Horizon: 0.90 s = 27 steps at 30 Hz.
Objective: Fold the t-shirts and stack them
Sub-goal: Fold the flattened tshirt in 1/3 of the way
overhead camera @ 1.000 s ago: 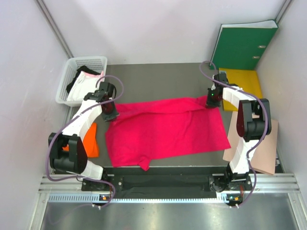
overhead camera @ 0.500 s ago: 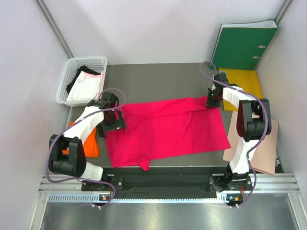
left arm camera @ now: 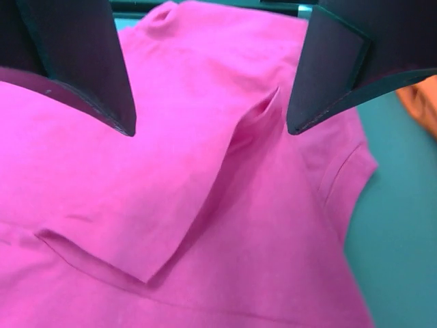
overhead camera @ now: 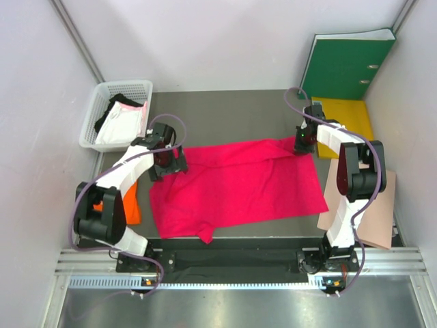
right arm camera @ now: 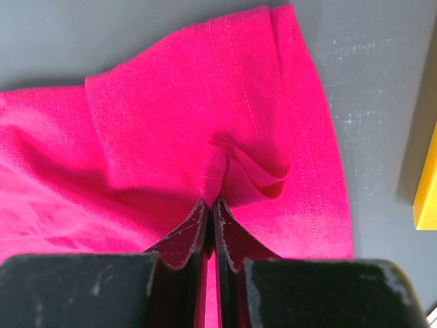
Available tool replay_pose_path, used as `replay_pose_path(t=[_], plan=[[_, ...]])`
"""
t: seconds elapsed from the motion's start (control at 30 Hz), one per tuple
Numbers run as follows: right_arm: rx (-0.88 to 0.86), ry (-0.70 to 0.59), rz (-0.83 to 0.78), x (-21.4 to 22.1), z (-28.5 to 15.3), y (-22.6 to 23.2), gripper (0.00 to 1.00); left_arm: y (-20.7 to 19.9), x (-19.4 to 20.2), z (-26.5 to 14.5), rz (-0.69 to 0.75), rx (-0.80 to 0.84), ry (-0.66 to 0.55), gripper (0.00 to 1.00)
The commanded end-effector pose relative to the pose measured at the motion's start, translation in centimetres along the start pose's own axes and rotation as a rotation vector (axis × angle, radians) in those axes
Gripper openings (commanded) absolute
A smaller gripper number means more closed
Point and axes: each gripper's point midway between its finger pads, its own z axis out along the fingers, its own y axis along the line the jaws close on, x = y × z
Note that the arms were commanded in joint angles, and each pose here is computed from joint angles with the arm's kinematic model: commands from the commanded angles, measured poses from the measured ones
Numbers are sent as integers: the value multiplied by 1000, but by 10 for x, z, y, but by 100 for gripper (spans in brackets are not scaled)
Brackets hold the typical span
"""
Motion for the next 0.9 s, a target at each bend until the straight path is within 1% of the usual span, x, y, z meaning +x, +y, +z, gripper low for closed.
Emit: replay_pose_path(t=[0.0,0.03,0.07,0.1,0.17,0.2,0.37,0.43,0.47,0.5,0.53,0.57,0.73,0.77,0.83,0.87], plan=[[-15,-36,-1,-17,-5,3,4,-19,-27,11,11,55,-73,91],[-16,-34,-3,-17,-5,3,4,-22,-27,18,13,59,-60,86],[-17,-35,-6,-17,-5,4,4,-23,-27,21,14,62,-57,78],[-17,-32,-4,-17,-5,3,4,-28,-31,22,17,82,-61,72],[-17,-33,-6,-17,-5,4,4,-31,-30,31,25,83,-43,65],[-18,-36,-6,-18,-5,4,4,-32,-28,36,32,83,-27,62],[-22,-40,-5,-20,-7,4,4,-33,-20,52,56,68,13,61],[-21,-40,-7,-20,-7,5,4,-33,-15,59,64,63,26,58],[-20,-42,-7,-20,-8,5,4,-34,-15,60,69,64,26,50],[-20,-42,-7,-20,-8,5,4,-35,-13,61,69,63,31,37],[-17,-42,-7,-19,-7,3,4,-37,-15,59,72,68,25,6],[-18,-43,-7,-20,-8,4,4,-40,-14,56,80,71,25,0],[-18,-36,-8,-18,-6,4,4,-62,-23,21,126,125,-44,0],[-18,-33,-9,-17,-5,3,4,-72,-21,12,153,147,-54,0],[-21,-31,-4,-16,-4,4,4,-79,-13,-1,182,164,-52,0],[-20,-29,-3,-17,-2,3,4,-86,-2,-4,207,175,-35,0]])
